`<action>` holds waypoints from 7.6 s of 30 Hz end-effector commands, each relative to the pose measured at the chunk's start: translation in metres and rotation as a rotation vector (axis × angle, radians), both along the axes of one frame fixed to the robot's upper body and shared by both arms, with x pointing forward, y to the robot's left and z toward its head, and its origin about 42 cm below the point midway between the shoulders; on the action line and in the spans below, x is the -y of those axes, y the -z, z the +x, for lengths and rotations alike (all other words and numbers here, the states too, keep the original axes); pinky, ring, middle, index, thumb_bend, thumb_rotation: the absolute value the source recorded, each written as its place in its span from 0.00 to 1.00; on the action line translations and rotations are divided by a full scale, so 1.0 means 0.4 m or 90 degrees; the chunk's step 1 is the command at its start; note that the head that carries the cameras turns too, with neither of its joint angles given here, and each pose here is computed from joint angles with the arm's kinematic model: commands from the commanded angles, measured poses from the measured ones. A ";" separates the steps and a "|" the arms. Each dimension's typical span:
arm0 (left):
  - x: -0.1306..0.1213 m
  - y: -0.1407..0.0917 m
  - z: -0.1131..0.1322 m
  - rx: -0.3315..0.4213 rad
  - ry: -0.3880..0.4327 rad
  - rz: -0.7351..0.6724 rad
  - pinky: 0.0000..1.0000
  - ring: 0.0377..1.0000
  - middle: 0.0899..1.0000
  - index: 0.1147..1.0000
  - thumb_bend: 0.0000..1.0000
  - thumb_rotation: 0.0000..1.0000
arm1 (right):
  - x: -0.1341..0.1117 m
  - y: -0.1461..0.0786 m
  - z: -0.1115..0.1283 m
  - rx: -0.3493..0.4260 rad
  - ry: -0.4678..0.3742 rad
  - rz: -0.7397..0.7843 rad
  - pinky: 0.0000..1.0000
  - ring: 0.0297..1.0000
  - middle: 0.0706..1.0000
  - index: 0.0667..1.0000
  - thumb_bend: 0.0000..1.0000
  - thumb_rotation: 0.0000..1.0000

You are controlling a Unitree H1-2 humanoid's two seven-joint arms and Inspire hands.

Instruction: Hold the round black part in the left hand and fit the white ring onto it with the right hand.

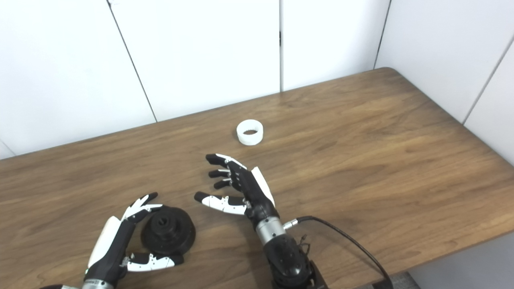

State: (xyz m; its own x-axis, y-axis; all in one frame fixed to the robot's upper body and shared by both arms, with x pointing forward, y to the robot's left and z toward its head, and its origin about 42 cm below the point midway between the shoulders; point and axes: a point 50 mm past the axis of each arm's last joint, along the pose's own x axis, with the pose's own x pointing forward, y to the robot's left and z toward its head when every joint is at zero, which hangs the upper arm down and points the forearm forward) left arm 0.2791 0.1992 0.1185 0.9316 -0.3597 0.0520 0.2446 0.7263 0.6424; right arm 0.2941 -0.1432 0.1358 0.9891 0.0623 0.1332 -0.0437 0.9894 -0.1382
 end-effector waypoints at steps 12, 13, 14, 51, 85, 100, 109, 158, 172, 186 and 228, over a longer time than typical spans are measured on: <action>-0.010 0.004 -0.006 -0.007 0.001 0.028 0.96 0.97 0.93 0.51 0.90 0.11 | 0.048 -0.104 0.072 0.148 0.089 -0.079 0.65 0.75 0.79 0.74 0.62 0.22; -0.008 0.005 -0.007 -0.008 0.001 0.027 0.96 0.96 0.93 0.51 0.90 0.11 | 0.055 -0.110 0.078 0.151 0.093 -0.086 0.65 0.76 0.79 0.75 0.62 0.22; -0.008 0.006 -0.007 -0.009 0.001 0.026 0.96 0.96 0.93 0.51 0.91 0.11 | 0.061 -0.117 0.083 0.156 0.097 -0.094 0.66 0.76 0.80 0.75 0.62 0.24; 0.002 0.008 -0.019 -0.020 0.001 0.016 1.00 0.98 0.94 0.51 0.91 0.14 | 0.253 -0.276 0.435 0.053 0.078 -0.512 0.84 0.98 0.97 0.88 0.96 0.66; -0.001 0.005 -0.024 -0.021 0.004 0.019 0.97 0.98 0.94 0.51 0.92 0.16 | 0.317 -0.176 0.459 -0.028 0.050 -0.639 1.00 1.00 1.00 0.84 1.00 0.64; 0.001 0.002 -0.023 -0.022 0.002 0.023 0.97 0.97 0.94 0.51 0.91 0.17 | 0.302 -0.128 0.437 -0.031 0.049 -0.611 1.00 1.00 1.00 0.80 1.00 0.55; 0.004 0.000 -0.025 -0.021 0.004 0.023 0.96 0.97 0.94 0.51 0.92 0.19 | 0.283 -0.106 0.431 -0.002 0.082 -0.571 0.96 0.99 0.94 0.73 0.96 0.48; 0.007 0.001 -0.026 -0.025 -0.001 0.018 0.98 0.97 0.95 0.52 0.92 0.19 | 0.272 -0.063 0.406 0.130 0.194 -0.482 1.00 0.90 0.80 0.45 0.52 0.14; 0.010 0.003 -0.023 -0.025 -0.007 0.023 1.00 0.98 0.95 0.52 0.91 0.18 | 0.285 -0.165 0.393 0.181 0.189 -0.473 1.00 0.92 0.82 0.45 0.52 0.15; 0.028 0.004 -0.021 -0.024 -0.008 0.017 1.00 0.98 0.95 0.52 0.91 0.17 | 0.276 -0.277 0.347 0.214 0.180 -0.428 1.00 0.95 0.83 0.44 0.52 0.15; 0.109 0.024 -0.005 -0.026 -0.017 0.016 0.97 0.98 0.95 0.52 0.92 0.20 | 0.147 -0.320 0.136 0.268 0.005 -0.261 0.96 0.94 0.82 0.44 0.52 0.14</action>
